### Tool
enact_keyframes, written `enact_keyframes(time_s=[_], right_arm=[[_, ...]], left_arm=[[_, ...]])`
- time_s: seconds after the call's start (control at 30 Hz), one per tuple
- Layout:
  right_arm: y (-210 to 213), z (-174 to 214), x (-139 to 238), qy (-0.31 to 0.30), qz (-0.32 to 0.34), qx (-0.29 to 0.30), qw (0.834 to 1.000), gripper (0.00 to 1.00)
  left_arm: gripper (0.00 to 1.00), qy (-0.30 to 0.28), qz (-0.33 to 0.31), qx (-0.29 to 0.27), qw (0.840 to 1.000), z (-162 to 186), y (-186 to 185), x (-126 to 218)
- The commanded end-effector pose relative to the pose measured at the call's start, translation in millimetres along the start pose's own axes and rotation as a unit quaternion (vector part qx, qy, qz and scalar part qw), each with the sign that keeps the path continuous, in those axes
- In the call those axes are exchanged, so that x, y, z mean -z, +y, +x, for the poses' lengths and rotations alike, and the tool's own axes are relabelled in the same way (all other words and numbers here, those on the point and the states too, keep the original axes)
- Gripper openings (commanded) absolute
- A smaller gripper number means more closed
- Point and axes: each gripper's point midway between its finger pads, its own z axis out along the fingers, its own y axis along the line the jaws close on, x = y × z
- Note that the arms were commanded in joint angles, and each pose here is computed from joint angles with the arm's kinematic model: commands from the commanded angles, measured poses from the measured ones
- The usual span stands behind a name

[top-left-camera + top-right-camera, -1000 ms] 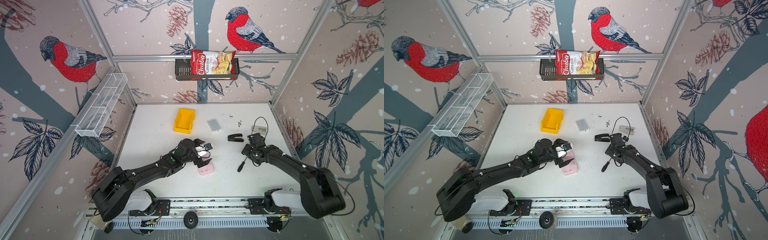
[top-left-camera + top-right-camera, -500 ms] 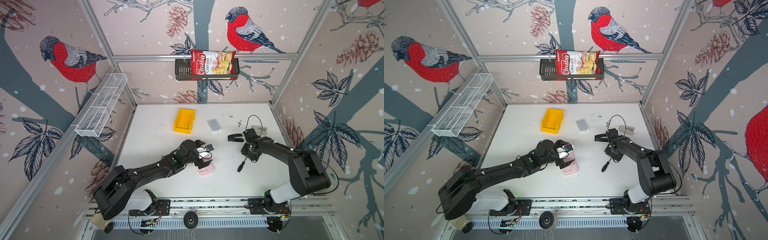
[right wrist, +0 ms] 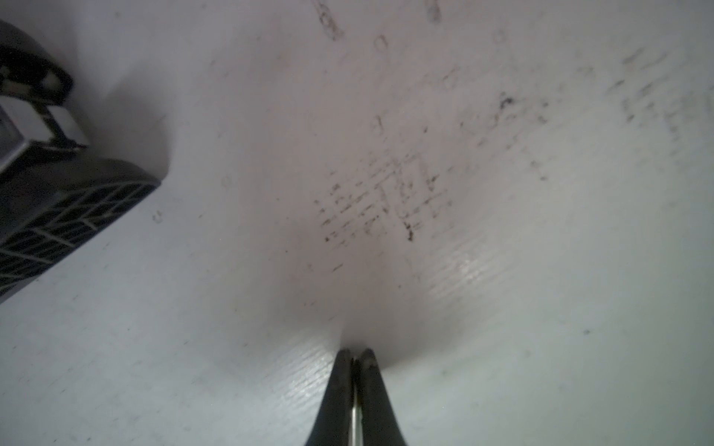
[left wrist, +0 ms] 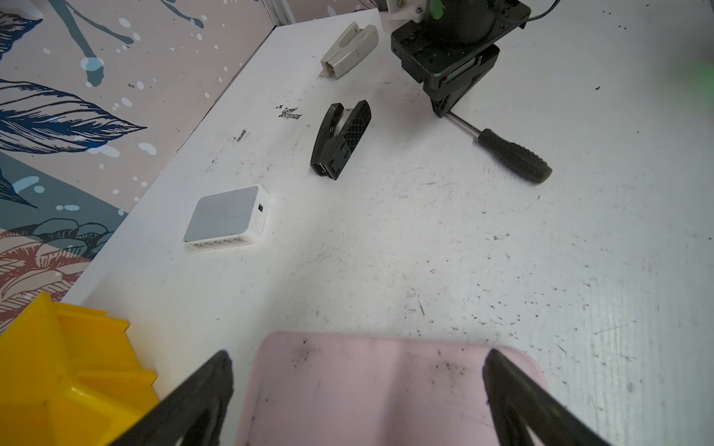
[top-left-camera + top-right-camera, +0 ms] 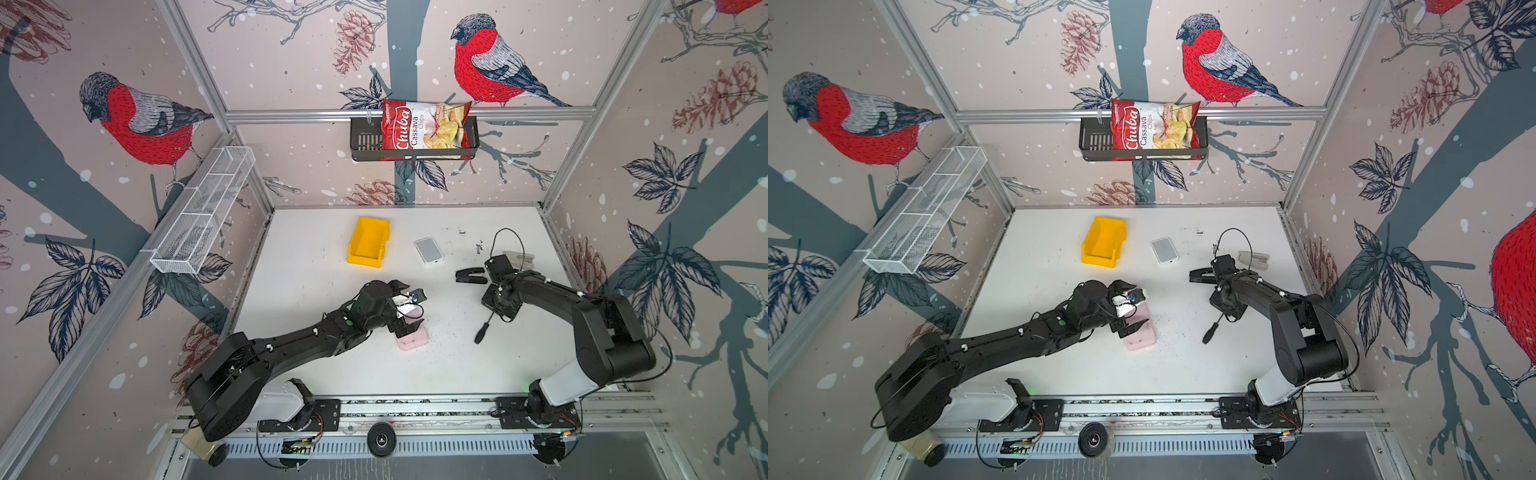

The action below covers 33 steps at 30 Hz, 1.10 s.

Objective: Put the screwdriver in the bin
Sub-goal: 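Lower the right gripper and grasp the screwdriver by its handle, lifting it, then bring the screwdriver toward the left gripper and grasp its handle with the left gripper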

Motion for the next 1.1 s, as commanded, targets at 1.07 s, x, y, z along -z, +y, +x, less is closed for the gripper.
enact_keyframes(time_s=[1.07], right_arm=[[132.6,-76.4,229.8,-0.267,-0.416,0.184,0.850,0.00]], left_arm=[[0.98,-0.056,0.037,0.301,0.951,-104.6,62.8,-35.5]])
